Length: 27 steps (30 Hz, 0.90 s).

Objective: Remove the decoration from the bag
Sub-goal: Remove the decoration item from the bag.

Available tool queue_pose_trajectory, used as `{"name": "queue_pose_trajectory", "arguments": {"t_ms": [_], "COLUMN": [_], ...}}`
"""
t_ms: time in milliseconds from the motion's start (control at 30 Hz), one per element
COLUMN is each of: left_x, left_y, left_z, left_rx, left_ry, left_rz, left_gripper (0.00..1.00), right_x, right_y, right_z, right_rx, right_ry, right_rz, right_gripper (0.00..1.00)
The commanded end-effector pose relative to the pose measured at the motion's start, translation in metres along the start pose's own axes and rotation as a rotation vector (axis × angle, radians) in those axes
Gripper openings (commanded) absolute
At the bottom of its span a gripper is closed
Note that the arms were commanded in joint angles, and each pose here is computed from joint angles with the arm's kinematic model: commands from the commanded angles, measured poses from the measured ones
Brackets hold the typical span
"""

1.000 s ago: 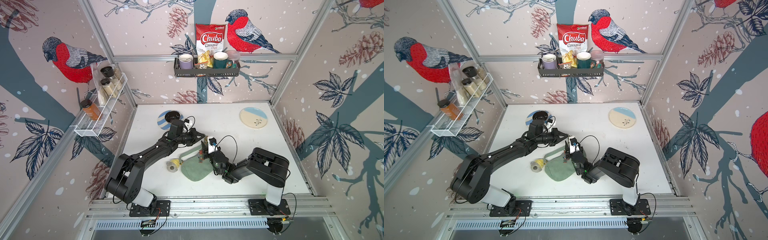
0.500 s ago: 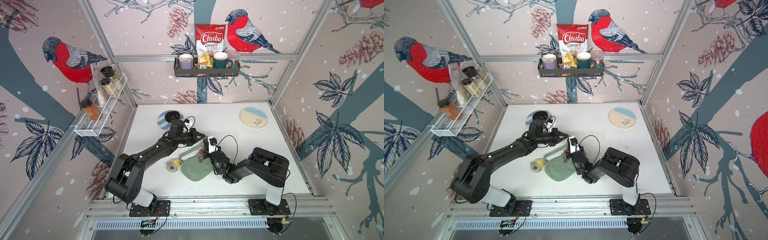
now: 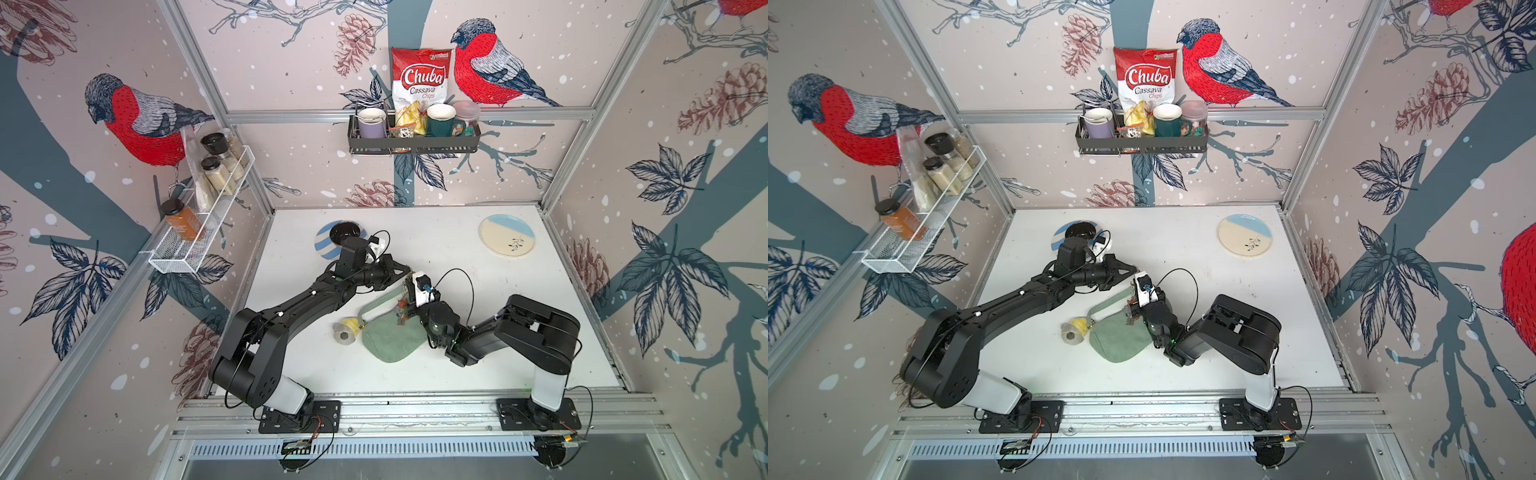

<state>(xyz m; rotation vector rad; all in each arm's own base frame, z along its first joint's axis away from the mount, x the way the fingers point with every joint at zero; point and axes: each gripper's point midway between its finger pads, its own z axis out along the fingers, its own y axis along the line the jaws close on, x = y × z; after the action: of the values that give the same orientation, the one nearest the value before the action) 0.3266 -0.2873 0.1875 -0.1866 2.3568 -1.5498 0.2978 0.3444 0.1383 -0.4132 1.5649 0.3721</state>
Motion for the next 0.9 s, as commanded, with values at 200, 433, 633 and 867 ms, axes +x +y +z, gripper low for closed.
{"name": "queue_pose_trajectory", "arguments": {"t_ms": [200,433,633,867], "left_x": [0.007,0.007,0.008,0.007], "left_y": [-0.006,-0.001,-0.002,-0.002], "left_z": [0.000,-0.001,-0.004,-0.006], "left_rx": [-0.026,-0.053,-0.093,-0.103], "left_ry": [0.030,0.024,0.025,0.018], "left_rz": [0.070,0.089,0.130,0.155], "left_gripper": [0.00,0.00,0.00,0.00], "right_x": [-0.002,0.000,0.009,0.020], "right_y": [0.004,0.007,0.019,0.028], "right_z": [-0.002,-0.010,-0.018,-0.035], "right_rx": [-0.038,-0.092,-0.217,-0.347], "right_ry": [0.014,0.046,0.162,0.339], "right_rz": [-0.041,-0.057,-0.088,-0.140], "right_gripper": [0.01,0.00,0.00,0.00]}}
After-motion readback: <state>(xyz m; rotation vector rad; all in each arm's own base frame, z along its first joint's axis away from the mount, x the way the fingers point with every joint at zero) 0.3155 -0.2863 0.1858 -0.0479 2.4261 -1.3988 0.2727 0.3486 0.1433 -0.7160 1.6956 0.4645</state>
